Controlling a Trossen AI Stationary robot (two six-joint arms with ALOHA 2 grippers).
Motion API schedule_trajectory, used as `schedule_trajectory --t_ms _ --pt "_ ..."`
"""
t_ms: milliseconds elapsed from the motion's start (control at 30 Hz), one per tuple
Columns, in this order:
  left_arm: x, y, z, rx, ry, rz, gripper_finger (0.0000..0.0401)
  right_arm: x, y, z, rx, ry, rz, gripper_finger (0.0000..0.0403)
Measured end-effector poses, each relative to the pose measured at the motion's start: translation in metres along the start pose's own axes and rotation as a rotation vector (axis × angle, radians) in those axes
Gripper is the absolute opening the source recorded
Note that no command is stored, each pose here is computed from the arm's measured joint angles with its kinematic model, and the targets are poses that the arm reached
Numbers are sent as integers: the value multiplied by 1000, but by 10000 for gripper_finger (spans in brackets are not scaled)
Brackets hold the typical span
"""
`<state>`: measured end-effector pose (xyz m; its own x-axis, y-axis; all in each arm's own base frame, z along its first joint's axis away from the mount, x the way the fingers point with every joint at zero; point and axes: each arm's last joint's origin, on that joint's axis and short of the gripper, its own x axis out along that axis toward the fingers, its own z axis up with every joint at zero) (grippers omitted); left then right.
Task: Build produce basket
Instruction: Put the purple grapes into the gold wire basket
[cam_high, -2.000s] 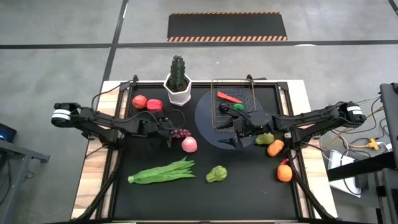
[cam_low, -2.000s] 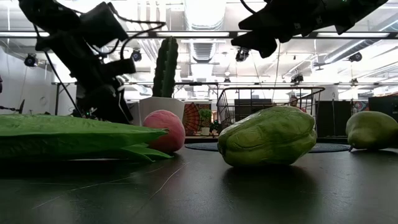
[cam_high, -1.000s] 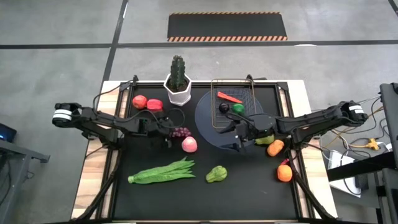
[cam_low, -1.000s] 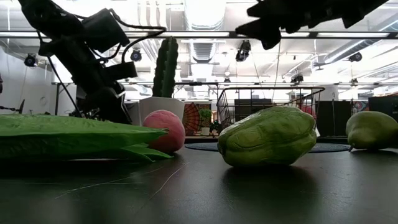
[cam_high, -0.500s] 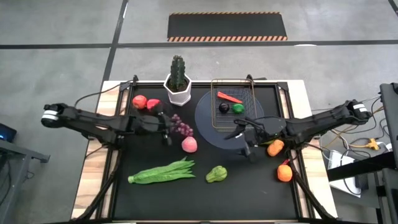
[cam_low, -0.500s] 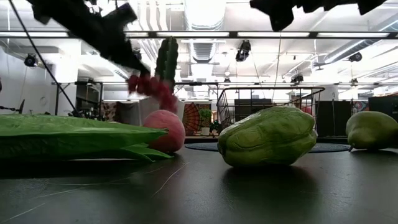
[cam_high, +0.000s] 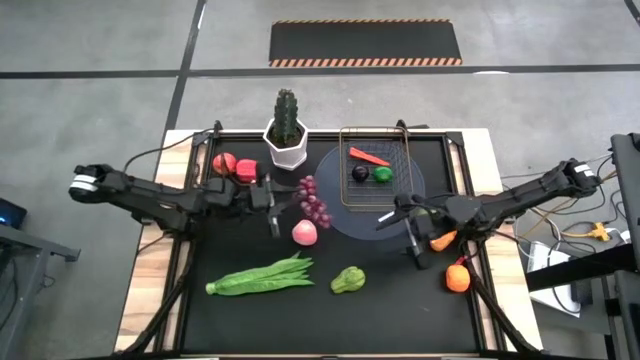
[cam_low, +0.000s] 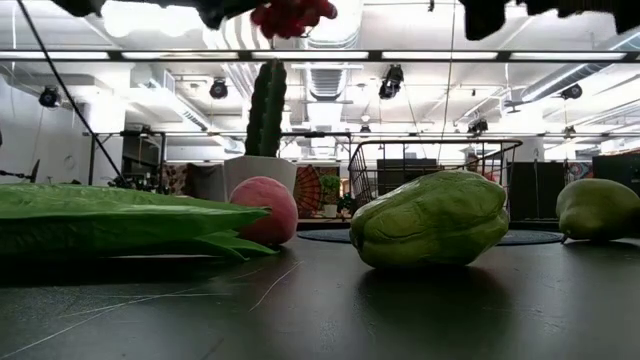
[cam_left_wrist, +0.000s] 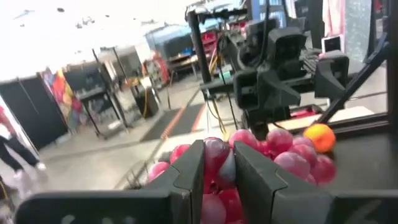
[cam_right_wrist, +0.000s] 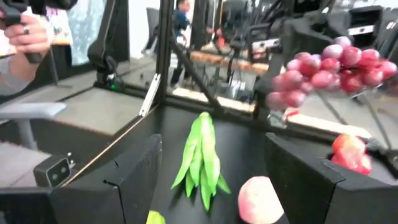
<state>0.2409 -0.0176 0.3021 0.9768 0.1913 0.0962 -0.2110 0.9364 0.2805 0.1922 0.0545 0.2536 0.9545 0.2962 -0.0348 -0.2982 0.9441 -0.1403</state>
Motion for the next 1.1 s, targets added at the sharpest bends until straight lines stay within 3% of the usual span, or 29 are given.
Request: schedule_trajectory --t_ms 267,467,667,867,1100 --pt "50 -10 21 151 12 -35 60 -31 -14 -13 -22 -99 -117 265" --pt "90 -14 38 276 188 -103 60 -52 -19 -18 -39 -148 -178 265" --pt "122 2 51 382 393 -114 60 -76 -15 -16 -49 -248 -192 265" --pt "156 27 34 530 507 -97 60 -91 -12 -16 -75 -322 -206 265" --pt "201 56 -3 694 550 -48 60 -93 -11 -20 -72 -287 -201 265"
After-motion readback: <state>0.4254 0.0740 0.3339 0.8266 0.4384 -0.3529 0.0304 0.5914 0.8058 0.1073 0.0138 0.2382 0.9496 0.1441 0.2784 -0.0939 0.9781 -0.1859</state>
